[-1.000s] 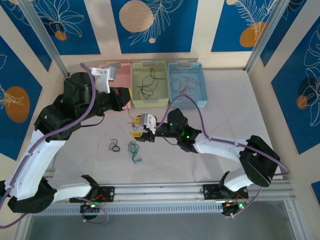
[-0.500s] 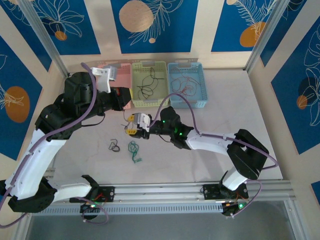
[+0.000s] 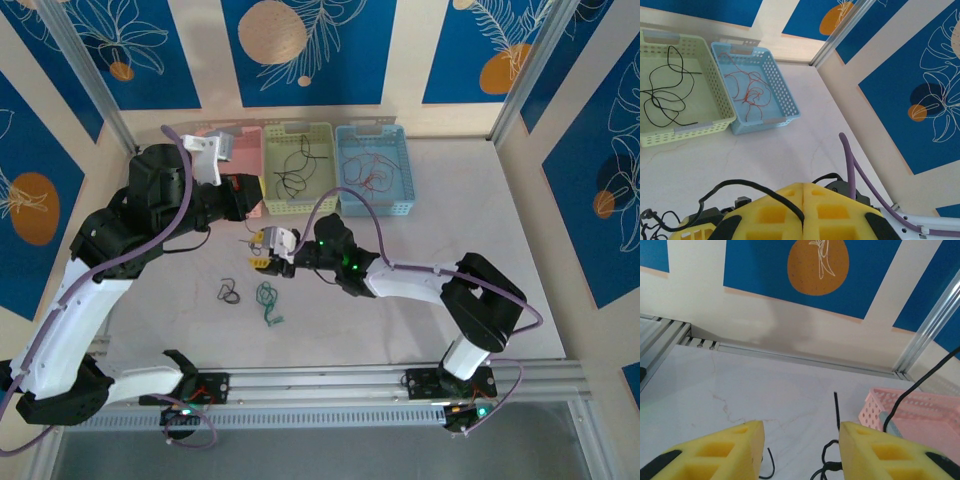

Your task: Untangle the cables

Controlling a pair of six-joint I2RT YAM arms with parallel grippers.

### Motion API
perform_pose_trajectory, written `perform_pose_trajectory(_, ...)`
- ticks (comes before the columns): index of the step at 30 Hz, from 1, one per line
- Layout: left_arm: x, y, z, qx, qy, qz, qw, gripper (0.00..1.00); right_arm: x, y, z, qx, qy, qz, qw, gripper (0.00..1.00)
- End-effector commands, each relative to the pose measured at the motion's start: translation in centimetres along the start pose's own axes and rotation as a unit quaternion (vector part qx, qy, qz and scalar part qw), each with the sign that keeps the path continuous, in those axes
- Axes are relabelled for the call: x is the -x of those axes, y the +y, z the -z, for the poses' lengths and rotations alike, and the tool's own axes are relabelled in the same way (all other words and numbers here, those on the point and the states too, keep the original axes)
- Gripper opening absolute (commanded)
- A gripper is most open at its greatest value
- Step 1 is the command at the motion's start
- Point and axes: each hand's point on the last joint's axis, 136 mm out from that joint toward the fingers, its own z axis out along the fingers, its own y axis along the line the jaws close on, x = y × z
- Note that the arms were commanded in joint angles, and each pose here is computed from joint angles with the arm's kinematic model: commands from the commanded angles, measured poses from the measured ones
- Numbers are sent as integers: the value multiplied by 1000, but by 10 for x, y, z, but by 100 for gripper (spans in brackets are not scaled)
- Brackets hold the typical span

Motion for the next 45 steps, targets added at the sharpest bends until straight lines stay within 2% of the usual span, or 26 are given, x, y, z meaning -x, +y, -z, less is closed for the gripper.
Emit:
perform_pose_trajectory(1, 8, -11, 8, -20, -14, 1, 1000, 0, 14, -8, -7, -12, -21, 23, 999, 44)
perform_pose_trajectory(26, 7, -15, 5, -32, -8, 11, 999, 0, -2, -30, -23, -58, -18, 46, 997, 42)
perform_pose_trajectory(30, 7, -15, 5, -32, -7, 11, 999, 0, -3, -30, -25, -58, -20, 43, 997, 37)
perform_pose_trajectory(40, 6, -13, 5, -28, -6, 10, 1000, 0, -3, -29, -22, -57, -28, 31, 998, 2)
perform_pose_trajectory(45, 11, -1, 11, 5, -25, -4, 1000, 0, -1, -16, -8, -25, -28, 23, 999, 0)
